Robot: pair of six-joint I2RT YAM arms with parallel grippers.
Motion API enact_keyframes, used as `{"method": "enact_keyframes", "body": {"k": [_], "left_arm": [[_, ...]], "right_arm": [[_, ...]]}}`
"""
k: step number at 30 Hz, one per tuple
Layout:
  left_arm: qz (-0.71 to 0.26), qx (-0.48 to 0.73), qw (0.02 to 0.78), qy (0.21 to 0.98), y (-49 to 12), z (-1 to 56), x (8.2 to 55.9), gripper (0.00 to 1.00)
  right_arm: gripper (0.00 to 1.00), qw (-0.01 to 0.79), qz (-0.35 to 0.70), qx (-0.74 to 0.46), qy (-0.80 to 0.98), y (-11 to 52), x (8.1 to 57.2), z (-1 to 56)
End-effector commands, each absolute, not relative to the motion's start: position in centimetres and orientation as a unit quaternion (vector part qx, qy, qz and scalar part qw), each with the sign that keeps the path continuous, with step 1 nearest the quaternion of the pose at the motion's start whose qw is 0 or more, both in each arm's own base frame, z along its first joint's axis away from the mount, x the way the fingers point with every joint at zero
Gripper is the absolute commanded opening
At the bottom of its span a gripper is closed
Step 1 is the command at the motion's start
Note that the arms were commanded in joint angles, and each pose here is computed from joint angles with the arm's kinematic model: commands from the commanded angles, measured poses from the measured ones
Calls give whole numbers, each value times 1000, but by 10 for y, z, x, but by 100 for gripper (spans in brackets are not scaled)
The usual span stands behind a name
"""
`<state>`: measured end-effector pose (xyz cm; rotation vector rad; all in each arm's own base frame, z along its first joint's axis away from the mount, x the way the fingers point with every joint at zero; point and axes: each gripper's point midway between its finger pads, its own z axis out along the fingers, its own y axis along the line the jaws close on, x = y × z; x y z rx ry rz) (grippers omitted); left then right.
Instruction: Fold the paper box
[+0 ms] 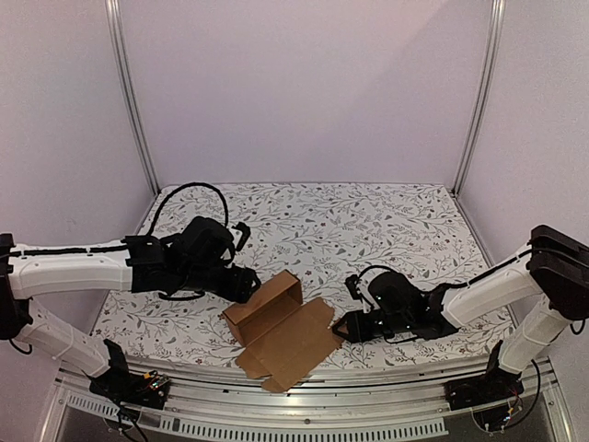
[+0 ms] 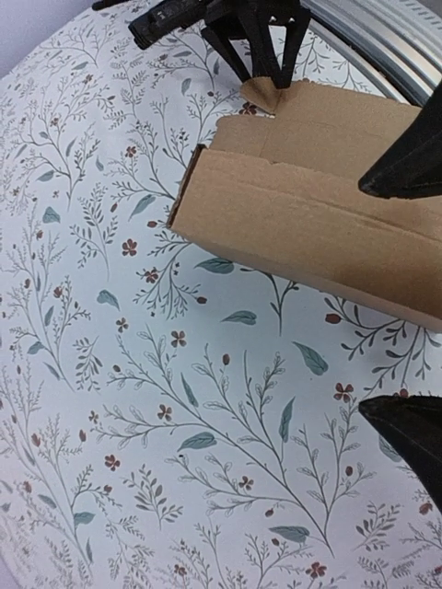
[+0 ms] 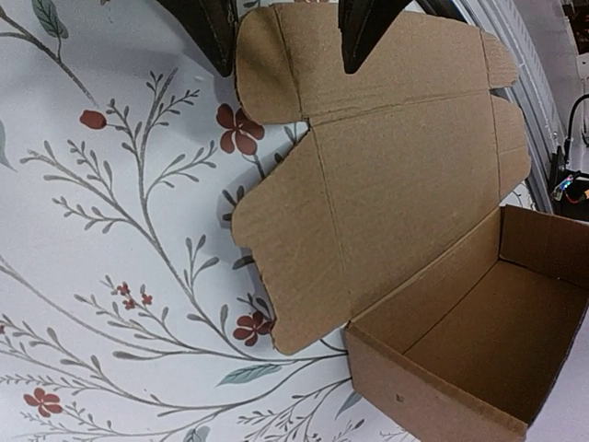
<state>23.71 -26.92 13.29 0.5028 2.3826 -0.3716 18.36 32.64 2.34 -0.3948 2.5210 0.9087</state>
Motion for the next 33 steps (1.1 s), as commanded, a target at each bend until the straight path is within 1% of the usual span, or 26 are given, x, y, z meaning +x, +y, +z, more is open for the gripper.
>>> {"method": "enact_keyframes", "body": {"k": [1, 5, 12, 13, 20, 28, 33], "left_arm": [[-125, 180, 334, 917, -253, 130, 237, 72], [-123, 179, 336, 916, -250, 130, 238, 72], [-119, 177, 343, 915, -246, 134, 239, 73], [-118, 177, 344, 915, -245, 135, 240, 73], [-107, 172, 359, 911, -234, 147, 242, 73], [-83, 168, 385, 903, -218, 171, 246, 74], [-92, 161, 412, 892, -213, 196, 247, 75]], "right_arm": [[33, 204, 340, -140, 907, 327, 179, 13], [25, 202, 340, -140, 908, 327, 179, 7], [1, 213, 342, -152, 903, 331, 182, 12], [0, 218, 344, -156, 900, 332, 183, 17], [0, 242, 349, -189, 886, 341, 188, 50], [0, 277, 300, -268, 873, 330, 190, 107], [0, 295, 261, -327, 859, 319, 188, 141]]}}
